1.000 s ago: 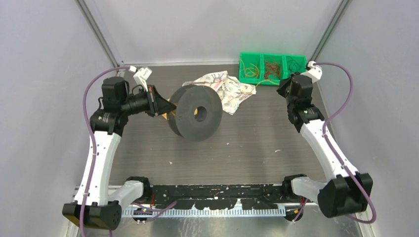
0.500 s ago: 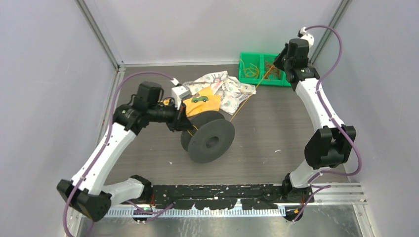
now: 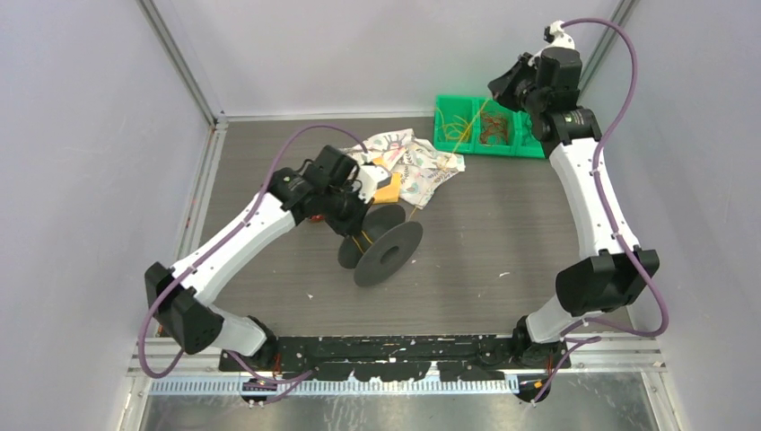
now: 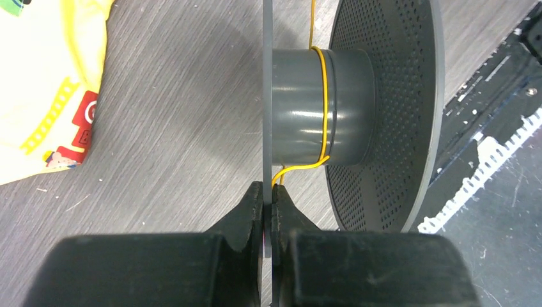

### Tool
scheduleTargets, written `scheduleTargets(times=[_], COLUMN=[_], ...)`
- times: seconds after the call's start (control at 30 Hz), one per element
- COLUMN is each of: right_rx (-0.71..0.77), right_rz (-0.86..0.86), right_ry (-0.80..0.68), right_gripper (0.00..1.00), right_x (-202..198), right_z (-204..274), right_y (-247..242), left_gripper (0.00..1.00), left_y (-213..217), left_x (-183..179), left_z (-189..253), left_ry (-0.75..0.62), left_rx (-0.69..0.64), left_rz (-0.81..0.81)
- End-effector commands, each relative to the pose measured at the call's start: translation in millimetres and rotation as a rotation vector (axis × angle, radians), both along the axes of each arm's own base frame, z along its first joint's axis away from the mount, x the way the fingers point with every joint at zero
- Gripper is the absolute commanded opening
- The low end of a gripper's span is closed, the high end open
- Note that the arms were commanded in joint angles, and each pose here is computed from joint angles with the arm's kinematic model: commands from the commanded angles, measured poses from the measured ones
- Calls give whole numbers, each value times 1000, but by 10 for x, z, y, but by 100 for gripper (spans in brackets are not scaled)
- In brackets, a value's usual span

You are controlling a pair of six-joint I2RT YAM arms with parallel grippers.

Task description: Wrap the cables

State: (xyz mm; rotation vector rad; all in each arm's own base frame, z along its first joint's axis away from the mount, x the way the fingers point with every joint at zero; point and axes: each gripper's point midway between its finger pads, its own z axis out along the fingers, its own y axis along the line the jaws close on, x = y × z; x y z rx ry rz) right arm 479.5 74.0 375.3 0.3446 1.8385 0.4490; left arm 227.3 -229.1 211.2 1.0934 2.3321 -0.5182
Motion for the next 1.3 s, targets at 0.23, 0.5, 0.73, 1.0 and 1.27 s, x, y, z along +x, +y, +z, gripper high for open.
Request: scheduleTargets(times=[0.23, 0.5, 0.73, 1.0, 1.27], right_rx=[145, 177, 205, 200, 202], right_rz=[332, 439, 535, 539, 554], right_ry=[-202, -225, -246, -252, -243], right_gripper=[1, 1, 0, 1, 1], right_x=[-951, -1392, -1656, -1835, -1922], right_z=[922, 1017, 1134, 1142, 1102], right_y=[1137, 1525, 1795, 1833, 1826], left_gripper=[0, 1, 1, 0, 1], left_y=[-336, -541, -566, -521, -340], left_x=[417, 633, 837, 1056, 1188], left_z=[325, 515, 511, 602, 660], left_ry=[-89, -79, -75, -82, -37], left_rx=[-47, -149, -165, -255, -365], left_rz=[214, 343, 501, 634, 735])
